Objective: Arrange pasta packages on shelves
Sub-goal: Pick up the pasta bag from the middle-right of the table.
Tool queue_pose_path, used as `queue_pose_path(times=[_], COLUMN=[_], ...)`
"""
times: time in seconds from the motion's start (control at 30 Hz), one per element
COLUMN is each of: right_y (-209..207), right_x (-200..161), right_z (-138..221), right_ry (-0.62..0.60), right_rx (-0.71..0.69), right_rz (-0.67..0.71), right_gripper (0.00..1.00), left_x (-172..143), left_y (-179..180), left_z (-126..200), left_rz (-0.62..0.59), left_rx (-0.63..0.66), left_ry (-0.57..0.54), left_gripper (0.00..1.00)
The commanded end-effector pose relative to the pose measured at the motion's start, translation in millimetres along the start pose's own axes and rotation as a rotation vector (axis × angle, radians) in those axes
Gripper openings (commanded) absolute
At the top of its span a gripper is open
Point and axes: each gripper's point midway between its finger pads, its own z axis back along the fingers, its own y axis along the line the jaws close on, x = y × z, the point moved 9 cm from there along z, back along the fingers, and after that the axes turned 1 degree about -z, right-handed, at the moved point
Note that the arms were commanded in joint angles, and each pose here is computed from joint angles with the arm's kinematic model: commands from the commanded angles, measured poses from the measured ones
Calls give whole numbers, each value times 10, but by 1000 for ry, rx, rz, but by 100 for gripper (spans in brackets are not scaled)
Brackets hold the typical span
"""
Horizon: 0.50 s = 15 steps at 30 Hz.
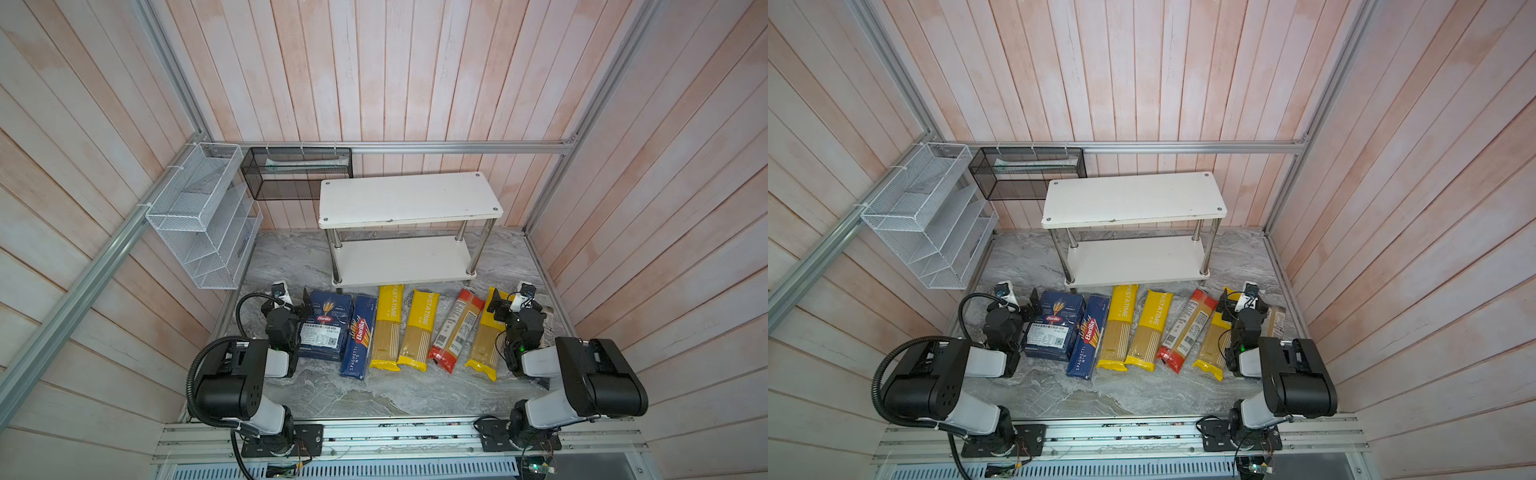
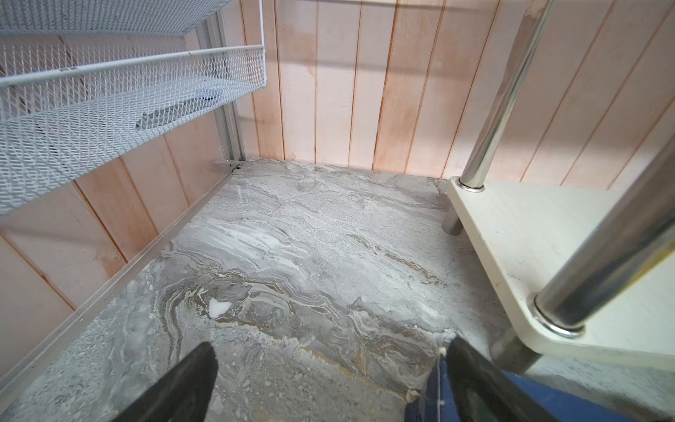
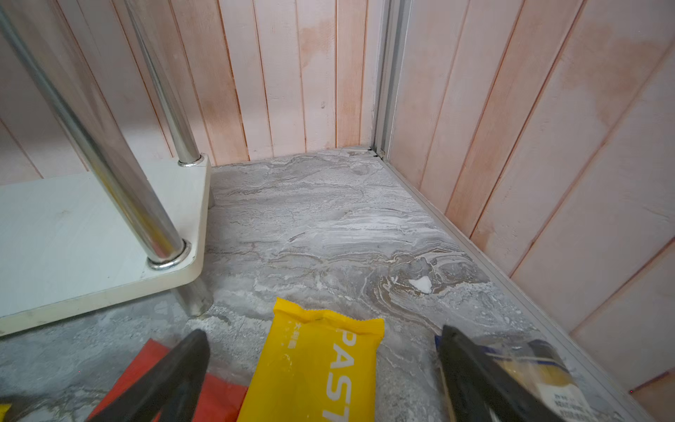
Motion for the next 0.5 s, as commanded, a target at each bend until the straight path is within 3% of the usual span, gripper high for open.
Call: queue_pose_path(times=[0.0,0.47], right_y=[15,17], right_x=[60,63], right_z=[-40,-40], right_ry=[-28,-29], right_rx=[-7,-6], right_rz=[3,3], right_gripper=[98,98], left_x=[91,89], left_y=[-11,-11], left_z=[-35,-37], left_rz=[-9,-9], left_rx=[6,6], left_ry=[-47,-46], left_gripper=[100,100])
